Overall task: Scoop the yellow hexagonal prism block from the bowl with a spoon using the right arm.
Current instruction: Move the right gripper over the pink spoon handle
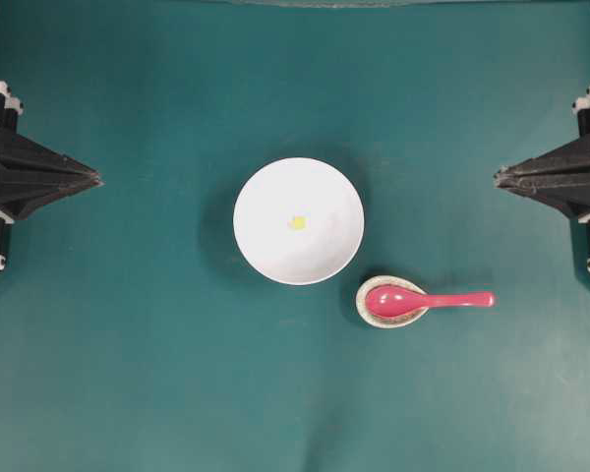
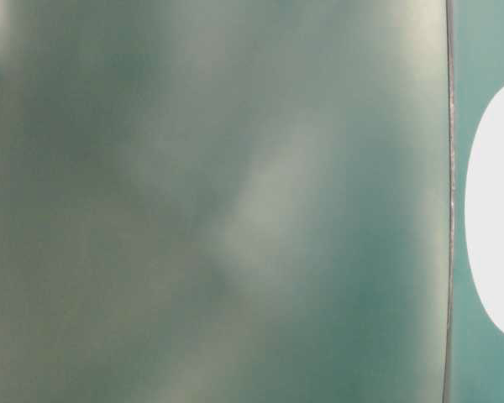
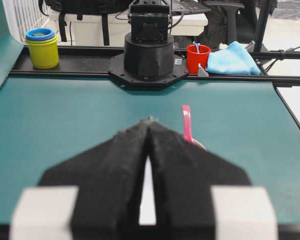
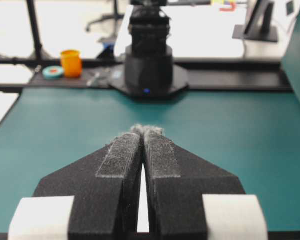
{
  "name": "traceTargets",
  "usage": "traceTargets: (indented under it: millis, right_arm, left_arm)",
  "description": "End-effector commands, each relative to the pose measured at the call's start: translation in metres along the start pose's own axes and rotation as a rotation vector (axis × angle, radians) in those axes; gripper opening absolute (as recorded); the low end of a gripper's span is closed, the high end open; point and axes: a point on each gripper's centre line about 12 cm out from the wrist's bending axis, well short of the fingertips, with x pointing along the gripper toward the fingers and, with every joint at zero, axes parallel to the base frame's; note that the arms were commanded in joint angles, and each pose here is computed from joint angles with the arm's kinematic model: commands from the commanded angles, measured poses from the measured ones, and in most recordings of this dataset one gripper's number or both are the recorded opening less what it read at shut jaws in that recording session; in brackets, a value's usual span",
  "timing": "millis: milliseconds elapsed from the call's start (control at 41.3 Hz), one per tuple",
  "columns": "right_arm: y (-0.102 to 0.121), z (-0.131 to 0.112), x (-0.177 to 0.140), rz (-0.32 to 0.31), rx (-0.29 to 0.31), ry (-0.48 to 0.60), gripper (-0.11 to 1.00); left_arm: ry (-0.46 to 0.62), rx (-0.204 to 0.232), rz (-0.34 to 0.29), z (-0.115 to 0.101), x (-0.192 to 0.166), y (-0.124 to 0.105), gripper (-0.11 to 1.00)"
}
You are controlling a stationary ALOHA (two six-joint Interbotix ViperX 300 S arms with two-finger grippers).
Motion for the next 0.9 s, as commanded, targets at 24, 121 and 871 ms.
traceTargets:
  millis: [24,121,871]
  right_arm:
    - [0.0000,0.0008,0.0028,0.000,-0.003,0.009,0.00]
    - [-0.0003,-0.0002,0.0034,-0.002,-0.005,0.011,0.00]
    - [-0.0001,0.0020,0.0043,-0.001,0.012,0.009,0.63]
  left_arm:
    - [0.017,0.009,-0.001,0.0058,0.0042,0.0000,0.00]
    - [0.018,0.009,-0.001,0.0055,0.0044,0.0000,0.02]
    - [0.023,0.009,-0.002,0.0048,0.0046,-0.0003,0.02]
